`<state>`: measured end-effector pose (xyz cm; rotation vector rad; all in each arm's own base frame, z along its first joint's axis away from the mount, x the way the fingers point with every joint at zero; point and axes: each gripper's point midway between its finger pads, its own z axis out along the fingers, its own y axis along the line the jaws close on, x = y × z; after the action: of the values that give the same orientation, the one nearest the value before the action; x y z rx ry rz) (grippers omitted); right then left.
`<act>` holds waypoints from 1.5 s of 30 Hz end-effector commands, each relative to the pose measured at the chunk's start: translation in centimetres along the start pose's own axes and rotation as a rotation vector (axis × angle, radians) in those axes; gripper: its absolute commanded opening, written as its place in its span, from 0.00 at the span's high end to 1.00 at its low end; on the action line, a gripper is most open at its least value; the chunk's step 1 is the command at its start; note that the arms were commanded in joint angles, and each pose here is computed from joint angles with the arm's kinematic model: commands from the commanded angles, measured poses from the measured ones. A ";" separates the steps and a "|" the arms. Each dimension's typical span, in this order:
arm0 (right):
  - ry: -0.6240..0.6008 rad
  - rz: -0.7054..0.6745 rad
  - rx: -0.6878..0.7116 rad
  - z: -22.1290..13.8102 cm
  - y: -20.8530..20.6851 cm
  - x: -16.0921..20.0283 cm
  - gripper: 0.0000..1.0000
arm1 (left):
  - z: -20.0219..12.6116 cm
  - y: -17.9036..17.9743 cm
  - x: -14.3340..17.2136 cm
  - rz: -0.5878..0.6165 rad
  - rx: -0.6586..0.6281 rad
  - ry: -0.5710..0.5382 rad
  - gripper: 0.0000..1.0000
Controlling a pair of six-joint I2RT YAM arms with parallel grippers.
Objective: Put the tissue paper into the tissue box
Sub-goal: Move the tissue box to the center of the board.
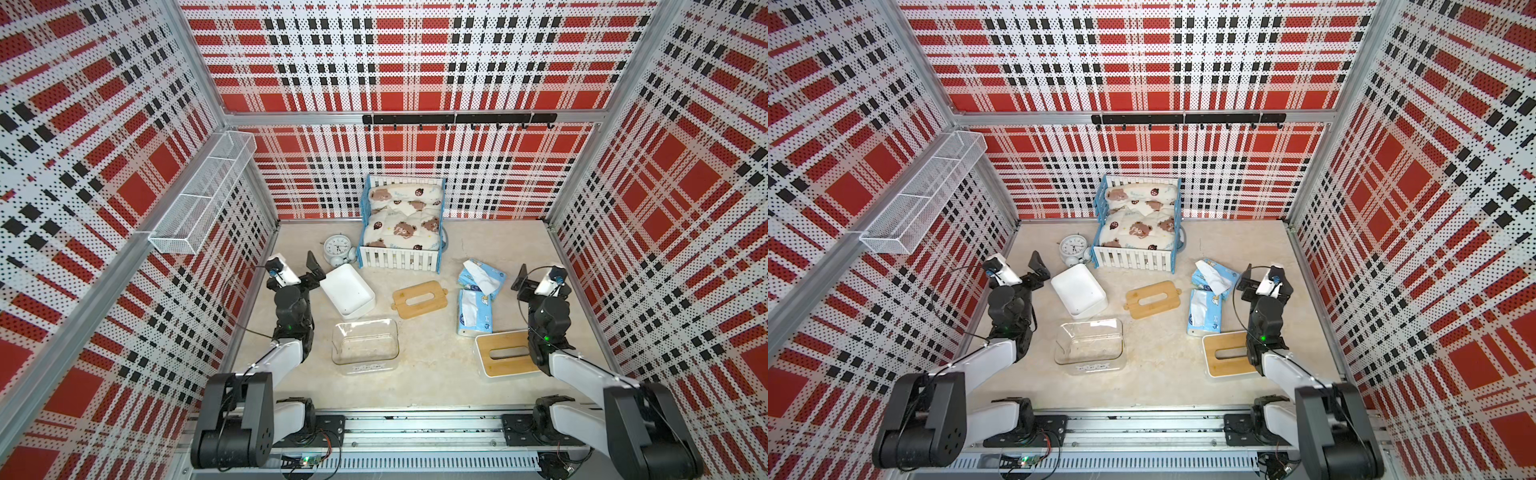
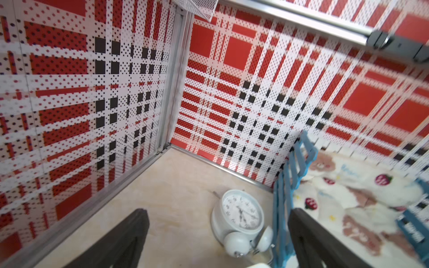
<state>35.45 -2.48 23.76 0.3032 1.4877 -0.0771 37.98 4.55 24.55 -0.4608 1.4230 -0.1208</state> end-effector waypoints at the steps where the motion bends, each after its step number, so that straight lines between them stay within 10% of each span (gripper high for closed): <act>1: 0.227 0.142 -0.190 -0.3 4.2 0.3 0.17 | -0.4 -2.6 1.6 -0.278 0.116 0.154 0.07; 5: 0.503 0.170 -0.428 -2.2 12.0 1.2 0.19 | -1.2 -7.3 2.0 -0.358 0.198 0.305 0.08; 11: 0.828 0.107 -0.715 -9.7 22.8 5.6 0.20 | -4.3 -13.2 6.5 -0.118 0.213 0.579 0.06; 21: 1.152 0.018 -0.905 -20.4 33.3 13.3 0.25 | -6.6 -8.2 7.0 0.045 0.085 0.678 0.02; 33: 1.205 -0.238 -0.659 -19.6 33.5 18.0 0.62 | -6.7 -4.8 7.1 0.013 0.041 0.701 0.01; 45: 1.138 -0.321 -0.423 -15.7 26.1 15.4 0.75 | -9.8 -12.2 10.5 0.031 0.239 0.778 0.01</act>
<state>27.30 31.94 10.88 -0.3695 2.6196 0.3022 32.55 -10.88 18.77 -0.2036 2.1540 -0.4330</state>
